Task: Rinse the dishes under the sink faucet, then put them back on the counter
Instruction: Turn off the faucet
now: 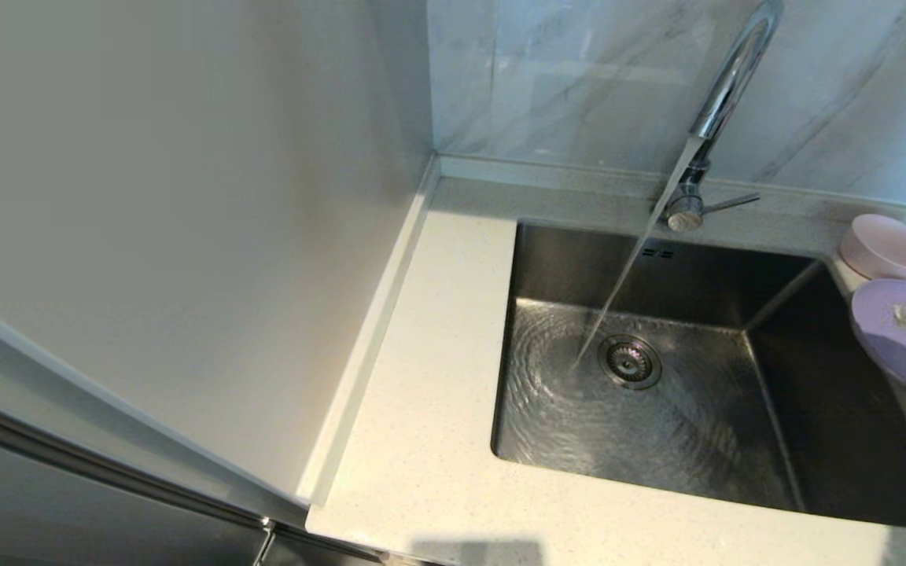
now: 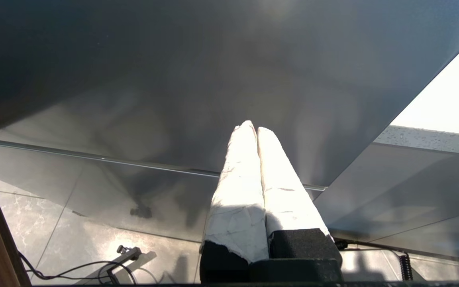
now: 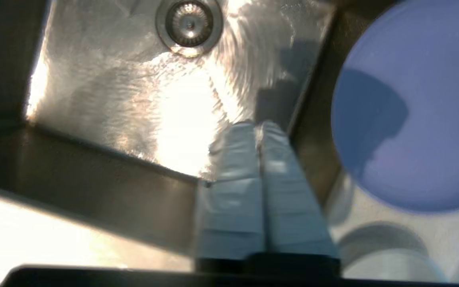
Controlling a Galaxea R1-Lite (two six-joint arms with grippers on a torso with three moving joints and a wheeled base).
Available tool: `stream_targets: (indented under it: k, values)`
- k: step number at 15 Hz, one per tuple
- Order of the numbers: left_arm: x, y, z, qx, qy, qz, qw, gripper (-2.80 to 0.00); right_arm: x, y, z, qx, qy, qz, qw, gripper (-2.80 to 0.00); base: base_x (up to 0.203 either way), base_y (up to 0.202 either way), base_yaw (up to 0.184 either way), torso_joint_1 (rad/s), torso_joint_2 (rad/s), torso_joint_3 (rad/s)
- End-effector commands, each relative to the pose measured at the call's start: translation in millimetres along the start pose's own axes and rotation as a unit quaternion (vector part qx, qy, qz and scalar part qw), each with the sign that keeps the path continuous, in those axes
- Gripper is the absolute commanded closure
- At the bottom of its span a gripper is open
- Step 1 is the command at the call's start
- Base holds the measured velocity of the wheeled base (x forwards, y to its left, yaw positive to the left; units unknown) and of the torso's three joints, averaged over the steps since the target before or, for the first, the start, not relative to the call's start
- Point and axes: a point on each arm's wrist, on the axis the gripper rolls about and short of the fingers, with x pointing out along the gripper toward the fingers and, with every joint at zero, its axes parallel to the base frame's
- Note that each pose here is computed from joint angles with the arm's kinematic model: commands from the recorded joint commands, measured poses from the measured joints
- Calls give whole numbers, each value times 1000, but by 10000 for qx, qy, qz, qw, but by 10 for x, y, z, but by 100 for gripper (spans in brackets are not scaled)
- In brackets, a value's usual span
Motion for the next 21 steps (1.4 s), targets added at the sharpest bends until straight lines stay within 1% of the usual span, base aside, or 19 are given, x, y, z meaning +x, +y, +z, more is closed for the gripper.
stream_targets:
  k: [1, 2, 4, 6, 7, 8, 11, 12, 14, 17, 19, 21]
  values:
    - [0, 0, 0, -2, 0, -5, 10000, 0, 300, -48, 50, -90, 34, 103, 9999, 0, 0, 0, 0, 0, 0, 0]
    - [0, 0, 0, -2, 0, 2, 10000, 0, 408, -31, 83, -172, 15, 59, 9998, 0, 0, 0, 0, 0, 0, 0]
    - [0, 0, 0, -2, 0, 3, 10000, 0, 691, 5, 205, -365, -147, -427, 9983, 0, 0, 0, 0, 0, 0, 0]
    - [0, 0, 0, -2, 0, -5, 10000, 0, 904, 59, 324, -383, -253, -949, 9944, 0, 0, 0, 0, 0, 0, 0]
    - [0, 0, 0, -2, 0, 0, 10000, 0, 970, 72, 396, -389, -305, -1119, 9925, 0, 0, 0, 0, 0, 0, 0]
    - [0, 0, 0, -2, 0, 3, 10000, 0, 1022, 70, 453, -392, -355, -1188, 9915, 0, 0, 0, 0, 0, 0, 0]
    - [0, 0, 0, -2, 0, 3, 10000, 0, 1170, 29, 567, -359, -455, -1221, 9908, 0, 0, 0, 0, 0, 0, 0]
    - [0, 0, 0, -2, 0, 0, 10000, 0, 1218, 14, 599, -292, -494, -1225, 9908, 0, 0, 0, 0, 0, 0, 0]
    - [0, 0, 0, -2, 0, 3, 10000, 0, 1297, 41, 657, -248, -691, -1174, 9904, 0, 0, 0, 0, 0, 0, 0]
    - [0, 0, 0, -2, 0, 3, 10000, 0, 1382, 171, 718, -316, -946, -1013, 9898, 0, 0, 0, 0, 0, 0, 0]
    - [0, 0, 0, -2, 0, -5, 10000, 0, 1401, 311, 771, -220, -1072, -840, 9904, 0, 0, 0, 0, 0, 0, 0]
    - [0, 0, 0, -2, 0, 3, 10000, 0, 1398, 435, 823, -256, -1162, -704, 9904, 0, 0, 0, 0, 0, 0, 0]
